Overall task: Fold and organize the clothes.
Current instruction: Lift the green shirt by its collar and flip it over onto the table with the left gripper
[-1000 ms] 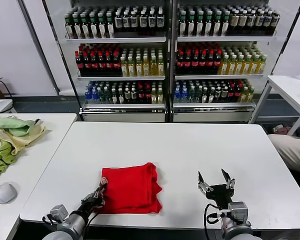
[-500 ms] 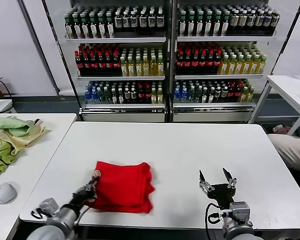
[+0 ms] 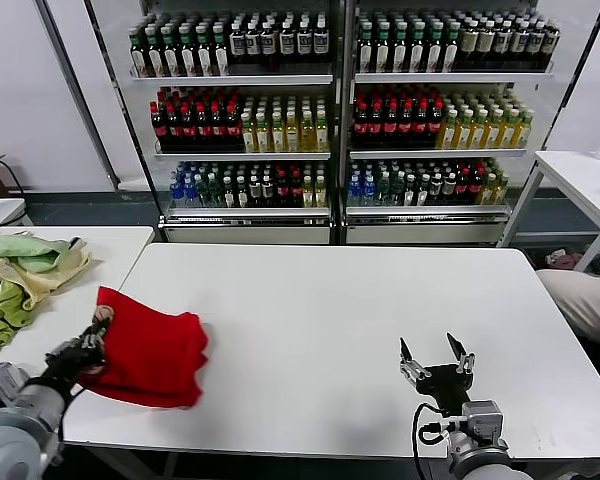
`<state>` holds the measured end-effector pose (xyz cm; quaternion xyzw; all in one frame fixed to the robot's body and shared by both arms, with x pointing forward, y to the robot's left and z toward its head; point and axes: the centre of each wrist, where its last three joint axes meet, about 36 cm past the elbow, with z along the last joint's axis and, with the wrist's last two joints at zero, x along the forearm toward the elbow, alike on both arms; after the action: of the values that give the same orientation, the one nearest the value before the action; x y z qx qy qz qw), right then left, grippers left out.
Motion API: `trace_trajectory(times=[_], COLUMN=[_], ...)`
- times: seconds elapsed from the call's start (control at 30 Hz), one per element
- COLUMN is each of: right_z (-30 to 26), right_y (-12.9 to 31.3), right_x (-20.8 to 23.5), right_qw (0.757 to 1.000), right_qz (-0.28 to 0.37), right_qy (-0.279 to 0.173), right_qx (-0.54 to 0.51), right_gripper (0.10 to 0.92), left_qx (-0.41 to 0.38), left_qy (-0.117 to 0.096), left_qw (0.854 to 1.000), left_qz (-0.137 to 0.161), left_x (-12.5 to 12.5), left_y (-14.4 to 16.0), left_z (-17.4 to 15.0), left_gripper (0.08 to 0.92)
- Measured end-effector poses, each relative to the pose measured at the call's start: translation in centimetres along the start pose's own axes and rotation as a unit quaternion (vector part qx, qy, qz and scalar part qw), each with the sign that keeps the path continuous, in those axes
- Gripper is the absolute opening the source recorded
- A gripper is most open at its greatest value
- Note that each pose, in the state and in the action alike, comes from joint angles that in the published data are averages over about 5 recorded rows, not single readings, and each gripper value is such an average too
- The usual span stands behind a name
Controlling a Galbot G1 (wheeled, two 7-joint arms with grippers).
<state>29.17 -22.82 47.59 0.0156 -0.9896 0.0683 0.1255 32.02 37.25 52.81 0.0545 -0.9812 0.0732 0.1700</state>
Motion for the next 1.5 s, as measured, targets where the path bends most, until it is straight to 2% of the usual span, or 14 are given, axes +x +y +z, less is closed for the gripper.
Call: trace_trajectory(times=[0.27,0.43,0.53,0.63,0.87,1.0,1.23,1.5], right_z=[0.1,0.2,0.3,0.3,0.4,0.5,0.6,0.5], right_y=[-0.1,-0.1,0.0,0.1,0.6,0.7,0.8,0.8], right_x=[0.0,-0.1,-0.2,-0.4,-0.4,-0.4,-0.5,-0.6], right_qw=[1.0,1.0,1.0,1.0,1.0,1.0,1.0,1.0], right_qz=[0.003,0.002,0.002,0.002,0.0,-0.001,-0.002,-0.003], right_qy=[-0.002,0.0,0.001,0.001,0.002,0.003,0.003,0.001], right_qx=[-0.003,-0.004,-0.004,-0.004,-0.005,-0.004,-0.002,0.0], right_gripper=[0.823,0.823,0.823,0.823,0.823,0.823,0.823,0.823], left_qx=[-0.099,-0.185,-0.227,-0.258,-0.297,-0.311,-0.316,-0.29], left_qy=[-0.015,-0.033,-0.046,-0.053,-0.047,-0.056,-0.082,-0.104], left_qw=[0.994,0.979,0.969,0.962,0.954,0.949,0.945,0.951], left_qz=[-0.043,-0.076,-0.083,-0.075,-0.014,0.005,0.006,-0.006], left_x=[0.1,0.1,0.2,0.5,1.4,1.7,1.4,-0.1], left_y=[0.3,-0.6,-2.1,-4.5,-12.0,-16.0,-20.7,-23.6], left_z=[-2.8,-3.2,-2.4,-0.4,6.9,9.9,11.5,10.9], left_gripper=[0.122,0.122,0.122,0.122,0.122,0.122,0.122,0.122])
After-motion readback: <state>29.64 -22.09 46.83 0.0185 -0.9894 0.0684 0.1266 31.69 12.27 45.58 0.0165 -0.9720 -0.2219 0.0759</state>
